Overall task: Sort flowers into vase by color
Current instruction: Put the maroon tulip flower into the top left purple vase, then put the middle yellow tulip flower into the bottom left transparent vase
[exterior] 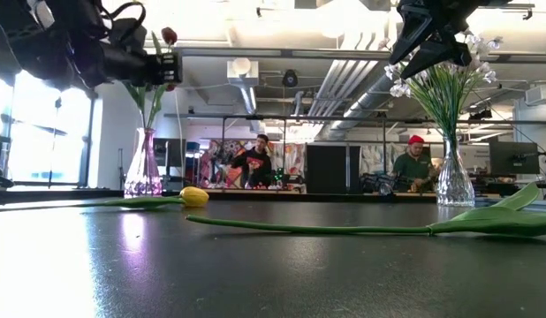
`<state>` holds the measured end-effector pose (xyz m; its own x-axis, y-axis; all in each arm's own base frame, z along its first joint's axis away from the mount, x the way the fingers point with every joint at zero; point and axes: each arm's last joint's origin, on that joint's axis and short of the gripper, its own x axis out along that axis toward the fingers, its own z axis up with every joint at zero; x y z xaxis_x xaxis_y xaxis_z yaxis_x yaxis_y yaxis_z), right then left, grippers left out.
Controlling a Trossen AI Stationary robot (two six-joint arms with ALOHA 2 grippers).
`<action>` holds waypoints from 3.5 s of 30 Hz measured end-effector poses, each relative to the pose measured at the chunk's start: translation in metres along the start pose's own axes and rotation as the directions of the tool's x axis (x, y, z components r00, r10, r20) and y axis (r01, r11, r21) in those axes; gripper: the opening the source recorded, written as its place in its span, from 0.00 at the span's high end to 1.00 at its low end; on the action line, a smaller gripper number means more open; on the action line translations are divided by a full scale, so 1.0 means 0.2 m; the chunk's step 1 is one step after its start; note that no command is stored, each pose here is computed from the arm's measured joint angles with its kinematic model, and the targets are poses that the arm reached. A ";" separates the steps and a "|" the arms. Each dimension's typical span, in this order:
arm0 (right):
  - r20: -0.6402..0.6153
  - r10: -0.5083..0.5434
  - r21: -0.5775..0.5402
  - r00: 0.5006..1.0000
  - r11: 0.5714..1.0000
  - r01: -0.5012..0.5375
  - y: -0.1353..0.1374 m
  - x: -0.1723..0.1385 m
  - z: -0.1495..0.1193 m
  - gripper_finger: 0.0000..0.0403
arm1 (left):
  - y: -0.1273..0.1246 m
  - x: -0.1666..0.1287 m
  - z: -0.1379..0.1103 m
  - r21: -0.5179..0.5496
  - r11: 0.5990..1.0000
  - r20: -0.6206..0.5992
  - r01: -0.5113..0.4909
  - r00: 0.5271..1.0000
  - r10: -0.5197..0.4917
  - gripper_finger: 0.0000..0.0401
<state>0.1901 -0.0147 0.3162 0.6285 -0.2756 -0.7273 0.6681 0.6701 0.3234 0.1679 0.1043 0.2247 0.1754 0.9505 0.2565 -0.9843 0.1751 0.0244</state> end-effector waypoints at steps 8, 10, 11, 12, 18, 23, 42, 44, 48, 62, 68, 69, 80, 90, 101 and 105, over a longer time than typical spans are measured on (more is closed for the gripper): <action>0.001 -0.001 0.022 1.000 1.000 0.001 0.00 0.00 0.00 0.57 | -0.03 -0.10 0.03 -0.056 0.992 -0.094 -0.110 0.990 0.104 0.56; 0.001 0.000 0.041 1.000 0.999 0.000 0.00 0.00 0.00 0.57 | -0.04 -0.14 0.05 -0.025 0.993 -0.115 -0.119 0.987 0.116 0.53; 0.001 0.000 0.047 1.000 0.999 0.000 0.00 0.00 0.00 0.57 | -0.05 -0.16 0.06 -0.013 0.993 -0.121 -0.114 0.986 0.112 0.51; 0.000 0.000 0.060 1.000 0.998 0.000 0.00 0.00 0.00 0.57 | -0.05 -0.18 0.08 -0.004 0.994 -0.128 -0.109 0.986 0.108 0.50; -0.002 -0.002 0.110 1.000 0.994 0.003 0.00 0.00 0.00 0.57 | -0.04 -0.31 0.19 0.008 0.985 -0.231 -0.170 0.959 0.167 0.48; -0.065 0.008 0.091 0.998 0.996 -0.002 0.00 0.07 -0.04 0.57 | -0.03 -0.40 0.34 -0.058 0.996 -0.257 -0.073 0.965 0.056 0.48; -0.590 0.326 -0.321 0.739 0.745 -0.584 0.12 0.33 -0.69 0.57 | -0.16 -0.84 0.46 -0.371 0.827 -0.155 0.422 0.850 -0.503 0.49; -0.604 0.280 -0.363 0.746 0.737 -0.570 0.14 0.32 -0.75 0.57 | -0.21 -0.90 0.47 -0.351 0.818 -0.155 0.456 0.833 -0.531 0.49; -0.611 0.268 -0.408 0.745 0.701 -0.586 0.19 0.30 -0.85 0.57 | -0.32 -1.00 0.50 -0.263 0.832 -0.179 0.488 0.823 -0.539 0.49; -0.513 0.179 -0.332 0.840 0.860 -0.386 0.27 0.48 -1.05 0.57 | -0.58 -1.18 0.38 -0.450 0.581 -0.068 0.678 0.622 -0.780 0.49; -0.509 0.174 -0.256 0.843 0.904 -0.342 0.29 0.52 -1.09 0.67 | -0.69 -1.16 0.29 -0.583 0.216 -0.009 0.783 0.259 -0.966 0.49; -0.509 0.173 -0.246 0.843 0.910 -0.335 0.29 0.52 -1.09 0.70 | -0.71 -1.15 0.27 -0.600 0.174 -0.021 0.781 0.201 -0.979 0.49; -0.516 0.229 -0.117 0.825 0.936 -0.332 0.38 0.43 -1.02 0.95 | -0.77 -0.97 0.06 -0.790 0.082 -0.252 0.607 -0.199 -0.947 0.49; -0.508 0.256 -0.233 0.822 0.878 -0.417 0.53 0.36 -0.82 0.99 | -0.89 -0.92 0.19 -0.697 -0.027 -0.361 0.716 -0.384 -0.850 0.46; -0.446 0.337 -0.301 0.829 0.816 -0.493 0.57 0.42 -0.53 1.00 | -1.12 -0.83 0.18 -0.696 -0.035 -0.390 0.717 -0.419 -0.820 0.46; -0.470 0.363 -0.291 0.805 0.797 -0.529 0.56 0.43 -0.48 1.00 | -1.18 -0.81 0.16 -0.685 0.020 -0.450 0.728 -0.402 -0.797 0.46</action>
<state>0.2816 0.1026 0.2317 0.5610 0.3451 -0.7524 0.0837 0.8806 0.4663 0.3712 -0.0999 0.2072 0.7241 -0.4058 -0.5577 0.1230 0.8716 -0.4745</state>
